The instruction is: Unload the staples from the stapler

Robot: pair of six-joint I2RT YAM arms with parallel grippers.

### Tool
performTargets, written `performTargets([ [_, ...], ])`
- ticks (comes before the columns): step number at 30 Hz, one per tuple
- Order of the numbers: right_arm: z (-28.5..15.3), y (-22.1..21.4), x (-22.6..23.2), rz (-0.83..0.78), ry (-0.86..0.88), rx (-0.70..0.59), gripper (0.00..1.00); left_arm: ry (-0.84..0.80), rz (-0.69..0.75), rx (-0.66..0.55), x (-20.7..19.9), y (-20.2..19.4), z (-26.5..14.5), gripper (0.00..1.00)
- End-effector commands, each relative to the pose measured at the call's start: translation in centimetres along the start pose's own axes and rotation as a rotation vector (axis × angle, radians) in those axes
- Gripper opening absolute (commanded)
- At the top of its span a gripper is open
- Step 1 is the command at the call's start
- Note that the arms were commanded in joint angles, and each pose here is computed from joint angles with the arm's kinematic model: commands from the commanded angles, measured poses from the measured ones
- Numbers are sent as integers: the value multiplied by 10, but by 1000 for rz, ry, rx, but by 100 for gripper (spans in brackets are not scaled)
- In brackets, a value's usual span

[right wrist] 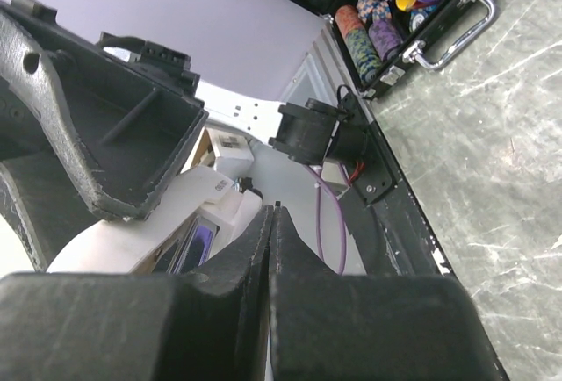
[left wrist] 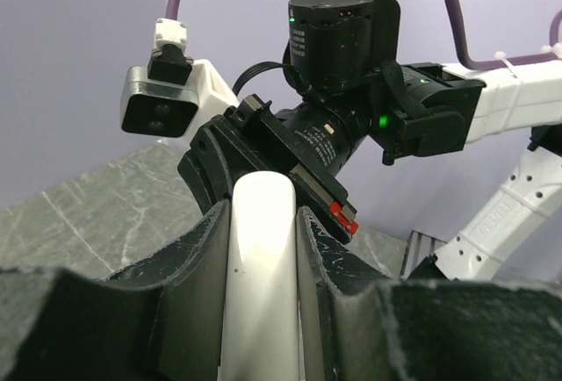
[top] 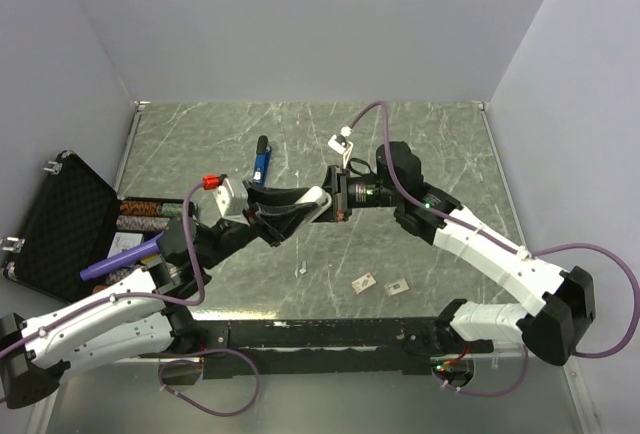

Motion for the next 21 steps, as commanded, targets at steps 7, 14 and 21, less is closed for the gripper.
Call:
performTargets([
  [7, -3, 1, 76, -162, 195, 48, 0, -26, 41, 331, -14, -87, 7, 1],
  [14, -6, 4, 84, -188, 197, 41, 0, -27, 42, 382, -15, -100, 8, 1],
  [21, -9, 0, 71, -182, 152, 31, 0, 24, 46, 359, -7, -90, 8, 1],
])
Point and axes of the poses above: each gripper's point midway between its finger pads, its own z axis out along the fingers, its own x axis along the line the jaws close on, y = z × x, the point moved 3 cm from there along -z, back along the fingers, and after that the axes turned 14 degrees about z, right-handed, at the moved point
